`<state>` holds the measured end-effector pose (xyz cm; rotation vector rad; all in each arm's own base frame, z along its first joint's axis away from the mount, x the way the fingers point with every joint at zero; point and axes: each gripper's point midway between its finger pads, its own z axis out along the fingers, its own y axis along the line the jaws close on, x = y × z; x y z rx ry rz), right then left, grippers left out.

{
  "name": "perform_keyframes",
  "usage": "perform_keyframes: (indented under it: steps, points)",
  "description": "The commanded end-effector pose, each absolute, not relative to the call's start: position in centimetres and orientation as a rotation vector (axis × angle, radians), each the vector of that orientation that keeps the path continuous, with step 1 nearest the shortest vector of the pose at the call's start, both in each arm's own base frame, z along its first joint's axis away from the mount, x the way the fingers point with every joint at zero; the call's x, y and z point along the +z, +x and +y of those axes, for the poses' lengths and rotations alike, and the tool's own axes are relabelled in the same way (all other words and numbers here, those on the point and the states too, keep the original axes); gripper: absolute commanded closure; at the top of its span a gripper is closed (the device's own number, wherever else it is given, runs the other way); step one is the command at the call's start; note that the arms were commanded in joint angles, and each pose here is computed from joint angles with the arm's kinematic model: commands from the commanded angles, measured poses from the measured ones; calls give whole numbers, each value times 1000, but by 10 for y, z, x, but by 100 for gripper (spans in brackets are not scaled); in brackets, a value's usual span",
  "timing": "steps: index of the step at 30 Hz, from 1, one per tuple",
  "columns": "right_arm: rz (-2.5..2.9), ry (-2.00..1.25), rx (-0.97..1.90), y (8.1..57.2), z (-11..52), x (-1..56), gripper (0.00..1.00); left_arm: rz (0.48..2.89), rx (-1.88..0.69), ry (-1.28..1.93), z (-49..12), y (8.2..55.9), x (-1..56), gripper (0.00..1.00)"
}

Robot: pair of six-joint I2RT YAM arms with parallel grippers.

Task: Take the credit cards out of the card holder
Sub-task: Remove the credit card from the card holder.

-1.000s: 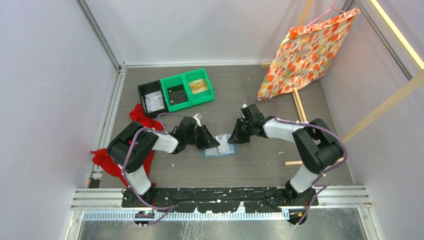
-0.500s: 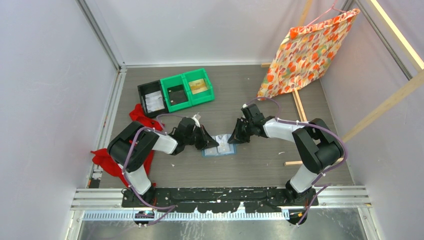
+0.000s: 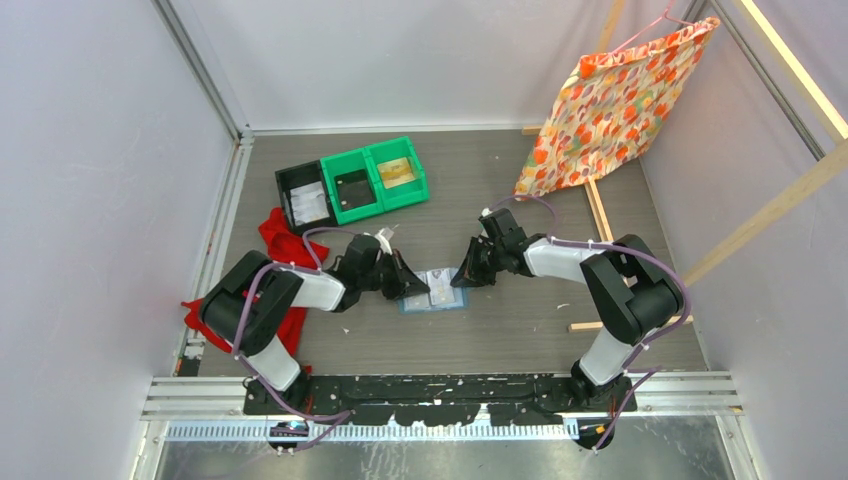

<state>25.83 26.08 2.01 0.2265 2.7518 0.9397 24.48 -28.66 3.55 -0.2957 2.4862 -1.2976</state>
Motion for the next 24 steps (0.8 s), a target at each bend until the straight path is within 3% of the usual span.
perform_keyframes:
  steps: [1,6,10,13,24]
  points:
    - [2893,271,700,233,231,-27,99,2476,-1306,-251,-280,238,40,99]
    - [2895,271,702,232,231,-28,99,2456,-1348,-240,-285,241,44,99]
    - [2893,271,706,233,232,-27,99,2436,-1391,-247,-292,246,46,81]
    - [2894,271,706,233,232,-27,99,2435,-1397,-260,-295,250,44,74]
    - [2891,275,703,234,231,-25,99,2447,-1393,-271,-297,253,34,65]
